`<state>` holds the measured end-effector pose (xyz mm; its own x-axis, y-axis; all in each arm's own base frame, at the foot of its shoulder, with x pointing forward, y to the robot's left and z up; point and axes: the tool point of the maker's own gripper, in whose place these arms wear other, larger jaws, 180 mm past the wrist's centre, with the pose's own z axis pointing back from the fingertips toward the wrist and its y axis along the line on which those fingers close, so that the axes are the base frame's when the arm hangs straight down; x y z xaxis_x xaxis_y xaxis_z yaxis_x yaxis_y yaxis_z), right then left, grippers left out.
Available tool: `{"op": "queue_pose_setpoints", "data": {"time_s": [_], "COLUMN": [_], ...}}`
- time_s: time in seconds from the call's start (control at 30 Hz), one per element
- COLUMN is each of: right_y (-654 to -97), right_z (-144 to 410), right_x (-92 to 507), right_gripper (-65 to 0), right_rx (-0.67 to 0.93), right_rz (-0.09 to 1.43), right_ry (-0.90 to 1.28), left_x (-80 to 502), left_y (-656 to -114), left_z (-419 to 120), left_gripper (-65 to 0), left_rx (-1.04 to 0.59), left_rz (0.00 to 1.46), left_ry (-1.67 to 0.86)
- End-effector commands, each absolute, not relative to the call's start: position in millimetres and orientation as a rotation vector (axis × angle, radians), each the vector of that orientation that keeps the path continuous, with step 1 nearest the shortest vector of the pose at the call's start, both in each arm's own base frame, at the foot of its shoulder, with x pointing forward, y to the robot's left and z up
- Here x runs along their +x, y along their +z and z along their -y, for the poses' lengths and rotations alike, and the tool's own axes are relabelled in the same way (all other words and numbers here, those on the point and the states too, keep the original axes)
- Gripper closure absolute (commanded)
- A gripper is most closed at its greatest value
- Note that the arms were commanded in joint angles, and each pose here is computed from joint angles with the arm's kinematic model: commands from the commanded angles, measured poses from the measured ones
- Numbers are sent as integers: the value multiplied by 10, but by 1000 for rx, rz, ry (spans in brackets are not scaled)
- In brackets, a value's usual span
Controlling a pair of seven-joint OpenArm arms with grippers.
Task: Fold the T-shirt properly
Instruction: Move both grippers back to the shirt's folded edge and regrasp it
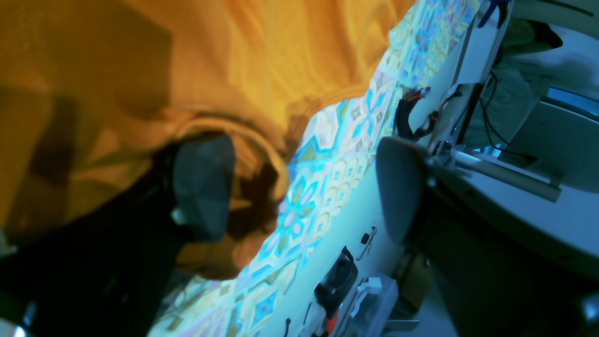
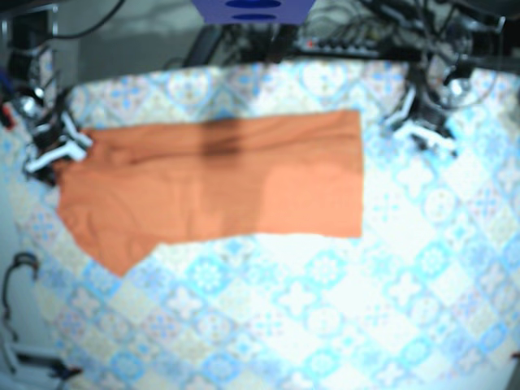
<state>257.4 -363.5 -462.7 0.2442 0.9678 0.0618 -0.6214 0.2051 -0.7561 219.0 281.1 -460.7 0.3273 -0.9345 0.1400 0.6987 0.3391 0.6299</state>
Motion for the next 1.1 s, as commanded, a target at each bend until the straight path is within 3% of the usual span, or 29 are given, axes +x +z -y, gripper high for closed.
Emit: {"op": "queue_pose_setpoints", "data": {"time_s": [0.0,0.13,0.27,0.43,0.63,1.07], "right_y": [-4617,-4627,-4627,-4628,-4636,-4599], "right_z": [3737,3726,3729,3720,3707,3671], "right_x": [2530,2521,2520,2524,2521,2563], "right_gripper": [-469,-469,-468,-468,-468,-468], "right_rx": [-689,-686,-687,-686,-683,-688], "right_rz": [575,574,573,575,575,592], "right_ry": [1219,1220,1219,1219,1223,1226], "left_x": [2254,2257,2428,2567,2503,2221], "left_y": [-4527,-4538,-4275,-3781,-3795,-4416], "left_z": [-2854,-2766,-2420,-2012,-1827,-1480], "left_gripper": [-231,-227,-205,0,0,0], "left_rx": [537,522,511,512,496,335], "left_rz": [555,571,695,862,788,648], "left_ry": [-1137,-1130,-1133,-1156,-1206,-1323]}}
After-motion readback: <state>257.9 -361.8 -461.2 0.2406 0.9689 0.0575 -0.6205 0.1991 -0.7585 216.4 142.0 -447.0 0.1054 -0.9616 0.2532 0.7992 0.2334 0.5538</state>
